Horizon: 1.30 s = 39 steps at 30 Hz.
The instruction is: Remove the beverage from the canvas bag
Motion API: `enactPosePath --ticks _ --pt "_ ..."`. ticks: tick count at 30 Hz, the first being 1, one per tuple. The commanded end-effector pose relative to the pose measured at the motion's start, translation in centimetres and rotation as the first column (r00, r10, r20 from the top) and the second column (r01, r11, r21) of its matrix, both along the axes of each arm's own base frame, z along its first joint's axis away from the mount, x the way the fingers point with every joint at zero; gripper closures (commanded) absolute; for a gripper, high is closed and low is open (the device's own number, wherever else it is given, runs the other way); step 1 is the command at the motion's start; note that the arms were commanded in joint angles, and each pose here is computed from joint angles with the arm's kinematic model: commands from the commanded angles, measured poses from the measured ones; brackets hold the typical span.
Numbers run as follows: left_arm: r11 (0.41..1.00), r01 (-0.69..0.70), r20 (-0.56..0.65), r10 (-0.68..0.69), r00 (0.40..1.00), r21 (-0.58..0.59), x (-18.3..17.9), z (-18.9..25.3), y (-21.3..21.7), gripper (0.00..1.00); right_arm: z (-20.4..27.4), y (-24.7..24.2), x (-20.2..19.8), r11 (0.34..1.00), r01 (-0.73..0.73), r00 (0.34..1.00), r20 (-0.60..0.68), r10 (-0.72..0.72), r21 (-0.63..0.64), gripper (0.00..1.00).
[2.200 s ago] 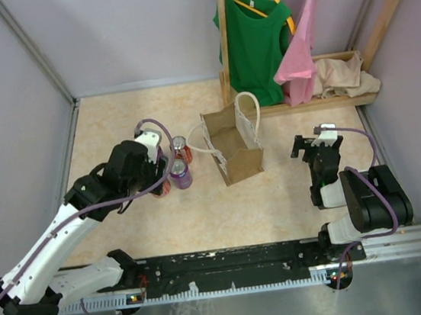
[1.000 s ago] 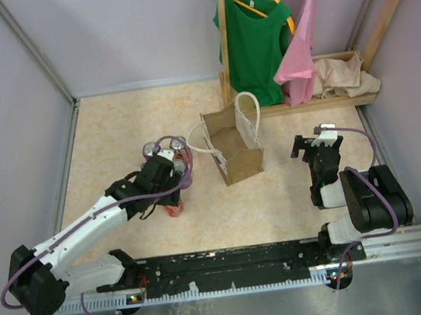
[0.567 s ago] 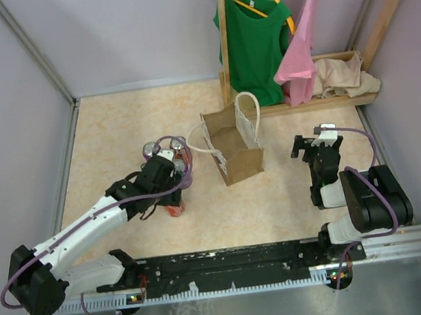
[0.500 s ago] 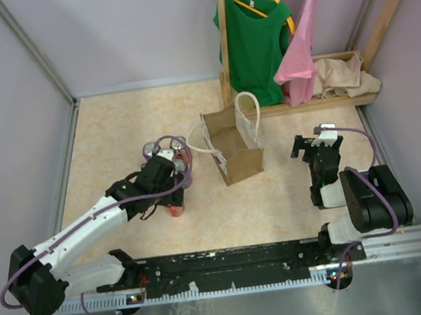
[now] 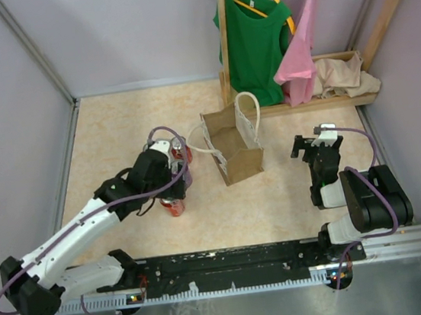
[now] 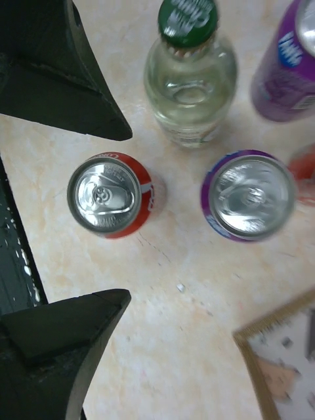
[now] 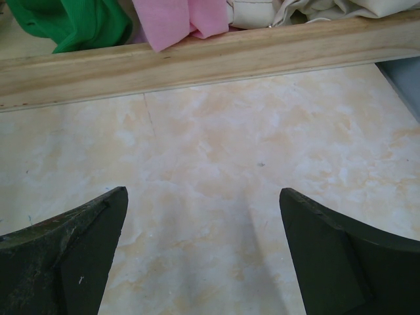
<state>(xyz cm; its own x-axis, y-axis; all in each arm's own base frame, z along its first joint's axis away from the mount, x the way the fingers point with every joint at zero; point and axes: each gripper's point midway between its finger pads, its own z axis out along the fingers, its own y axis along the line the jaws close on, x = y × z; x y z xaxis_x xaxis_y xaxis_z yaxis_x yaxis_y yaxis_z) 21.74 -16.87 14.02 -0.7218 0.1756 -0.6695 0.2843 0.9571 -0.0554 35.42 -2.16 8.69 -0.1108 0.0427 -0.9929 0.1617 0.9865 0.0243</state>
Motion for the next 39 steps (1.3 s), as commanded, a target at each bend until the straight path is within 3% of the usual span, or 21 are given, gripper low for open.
enactPosePath --ticks 1,7,14,17,22,28,30,34,37,39 --pt "0.990 0.059 0.157 -0.039 0.987 -0.125 1.3 7.2 -1.8 0.01 2.0 -0.1 0.9 1.000 0.004 0.997 0.072 -0.004 0.002 0.01" --pt "0.997 0.016 0.308 0.010 0.951 -0.081 3.3 11.5 -0.4 0.01 2.0 -0.1 0.9 1.000 0.004 0.997 0.072 -0.004 0.003 0.01" --pt "0.981 -0.155 0.586 0.195 0.787 -0.117 8.3 18.7 3.9 0.00 2.1 -0.1 0.9 1.000 0.003 0.997 0.073 -0.004 0.002 0.01" --pt "0.979 -0.147 0.584 0.202 0.786 -0.141 11.7 19.1 6.1 0.00 2.0 -0.1 0.9 1.000 0.003 0.997 0.072 -0.003 0.003 0.01" --pt "0.953 -0.290 0.556 0.291 0.778 -0.093 16.9 18.2 12.3 0.00 2.1 -0.1 0.9 1.000 0.003 0.997 0.074 -0.003 0.002 0.01" --pt "0.884 -0.413 0.532 0.463 0.709 -0.219 19.1 17.4 21.6 0.00 2.0 -0.1 0.9 1.000 0.005 0.997 0.073 -0.005 0.003 0.01" --pt "0.870 -0.450 0.531 0.484 0.695 -0.204 19.4 16.6 23.4 0.00 2.0 -0.1 0.9 1.000 0.004 0.997 0.073 -0.005 0.003 0.01" --pt "0.863 -0.483 0.508 0.487 0.710 -0.152 19.1 14.2 24.2 0.00 2.1 0.0 0.9 1.000 0.003 0.997 0.073 -0.003 0.003 0.01" --pt "0.893 -0.403 0.526 0.444 0.725 -0.200 18.8 13.5 22.5 0.00 2.1 -0.1 0.9 1.000 0.003 0.997 0.073 -0.004 0.003 0.01" --pt "0.889 -0.389 0.560 0.454 0.693 -0.241 18.2 13.9 22.2 0.00 2.1 -0.1 0.9 1.000 0.004 0.997 0.073 -0.004 0.003 0.01"
